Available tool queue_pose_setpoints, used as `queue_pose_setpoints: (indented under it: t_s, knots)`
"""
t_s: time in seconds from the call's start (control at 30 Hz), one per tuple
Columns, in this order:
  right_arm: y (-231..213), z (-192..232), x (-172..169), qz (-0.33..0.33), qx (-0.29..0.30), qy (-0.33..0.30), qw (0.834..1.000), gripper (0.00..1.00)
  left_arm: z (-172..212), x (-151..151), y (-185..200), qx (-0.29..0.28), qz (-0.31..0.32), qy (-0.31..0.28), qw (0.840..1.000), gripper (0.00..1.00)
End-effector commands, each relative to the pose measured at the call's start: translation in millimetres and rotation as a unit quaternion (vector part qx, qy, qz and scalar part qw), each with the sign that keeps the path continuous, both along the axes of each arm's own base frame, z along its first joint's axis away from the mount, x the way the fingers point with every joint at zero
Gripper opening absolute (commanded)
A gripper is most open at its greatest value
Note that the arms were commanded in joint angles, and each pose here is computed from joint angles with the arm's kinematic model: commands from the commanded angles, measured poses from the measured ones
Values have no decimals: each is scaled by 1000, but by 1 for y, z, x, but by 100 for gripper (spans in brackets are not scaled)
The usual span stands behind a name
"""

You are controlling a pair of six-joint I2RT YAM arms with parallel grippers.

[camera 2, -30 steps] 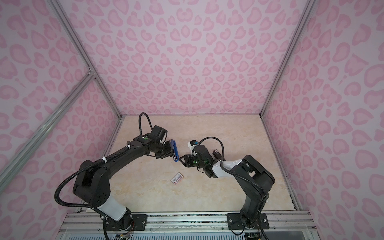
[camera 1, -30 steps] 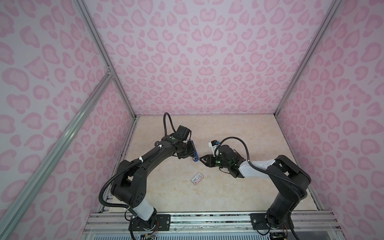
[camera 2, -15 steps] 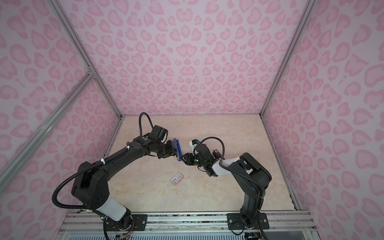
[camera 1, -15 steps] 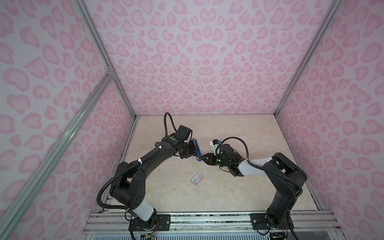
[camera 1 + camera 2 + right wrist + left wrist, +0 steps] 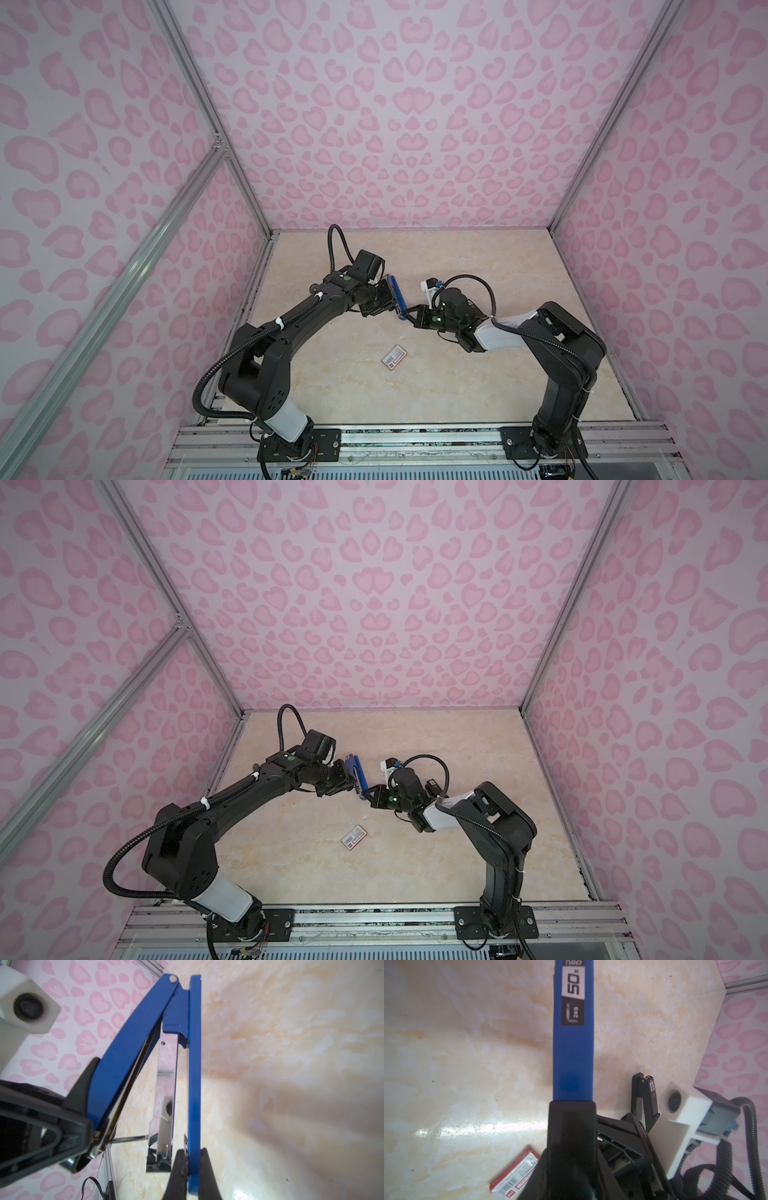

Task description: Load the staples into the stapler

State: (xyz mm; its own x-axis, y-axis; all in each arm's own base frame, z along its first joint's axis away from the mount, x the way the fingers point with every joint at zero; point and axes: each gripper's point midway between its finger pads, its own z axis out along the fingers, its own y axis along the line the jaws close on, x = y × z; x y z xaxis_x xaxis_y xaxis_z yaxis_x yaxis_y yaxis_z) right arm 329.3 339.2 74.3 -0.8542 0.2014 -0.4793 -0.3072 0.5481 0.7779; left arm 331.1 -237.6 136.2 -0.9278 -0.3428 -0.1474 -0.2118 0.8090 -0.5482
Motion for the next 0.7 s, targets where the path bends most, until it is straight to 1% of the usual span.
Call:
queue_pose_setpoints:
  t_s: [0.0, 0.2, 0.23, 0.4, 0.53, 0.67]
  knots:
    - [0, -9, -9, 18, -3, -2, 1000, 0, 27, 16, -6, -24, -10, -44, 999, 4]
    - [-9, -21, -23, 25, -4, 9, 1000, 0, 36, 33, 11, -13, -5, -50, 999, 4]
    - [-11, -22, -26, 27, -3, 10, 1000, 0, 46, 40, 13, -17, -3, -60, 998, 3]
    - [-16, -24, -36, 41, 1, 13, 999, 0, 50, 55, 30, -13, 6, -60, 998, 4]
    - [-18, -27, -44, 56, 2, 17, 998, 0, 46, 67, 42, -2, 11, -57, 998, 4]
    - [-21, -30, -52, 66, 5, 22, 998, 0, 37, 78, 51, -5, 12, -45, 999, 4]
